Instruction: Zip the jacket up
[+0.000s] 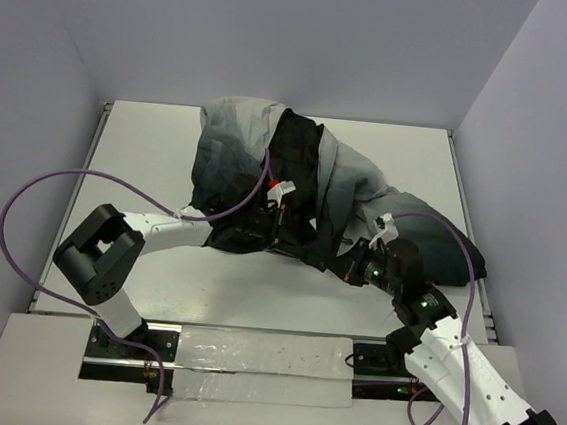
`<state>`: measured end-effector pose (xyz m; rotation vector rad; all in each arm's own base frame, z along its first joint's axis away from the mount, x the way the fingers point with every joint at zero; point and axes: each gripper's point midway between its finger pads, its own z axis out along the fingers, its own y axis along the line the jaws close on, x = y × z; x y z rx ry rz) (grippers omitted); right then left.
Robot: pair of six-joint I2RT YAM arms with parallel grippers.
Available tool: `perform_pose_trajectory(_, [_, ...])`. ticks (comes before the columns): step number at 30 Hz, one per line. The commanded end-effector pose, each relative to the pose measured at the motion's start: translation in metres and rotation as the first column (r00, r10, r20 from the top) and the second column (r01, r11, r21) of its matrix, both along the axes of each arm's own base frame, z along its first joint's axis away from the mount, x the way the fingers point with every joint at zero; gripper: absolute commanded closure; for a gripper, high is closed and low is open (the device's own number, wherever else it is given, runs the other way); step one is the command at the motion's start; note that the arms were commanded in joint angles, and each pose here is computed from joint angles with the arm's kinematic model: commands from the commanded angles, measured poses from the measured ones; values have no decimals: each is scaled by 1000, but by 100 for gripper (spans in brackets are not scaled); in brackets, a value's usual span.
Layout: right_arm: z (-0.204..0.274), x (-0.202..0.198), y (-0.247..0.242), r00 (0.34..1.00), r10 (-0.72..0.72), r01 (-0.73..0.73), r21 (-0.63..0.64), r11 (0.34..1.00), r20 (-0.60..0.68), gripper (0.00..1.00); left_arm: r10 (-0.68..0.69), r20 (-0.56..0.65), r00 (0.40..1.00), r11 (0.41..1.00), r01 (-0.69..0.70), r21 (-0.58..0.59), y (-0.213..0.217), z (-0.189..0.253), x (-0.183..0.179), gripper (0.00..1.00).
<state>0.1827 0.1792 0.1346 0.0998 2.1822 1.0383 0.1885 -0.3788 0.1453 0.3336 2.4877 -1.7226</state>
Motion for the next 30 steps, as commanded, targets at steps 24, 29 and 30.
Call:
perform_pose_trajectory(24, [112,249,-7,974,-206,228,-444,866,99,35,71,-4,998,991,-70,115,11,-7,-2,100])
perform_pose_trajectory(29, [98,306,2,977,-212,207,-362,909,27,33,73,11,997,991,-74,113,10,-4,-1,100])
perform_pose_trajectory(30, [80,316,1,977,-212,192,-365,911,-14,33,73,13,997,991,-74,112,10,-4,-1,100])
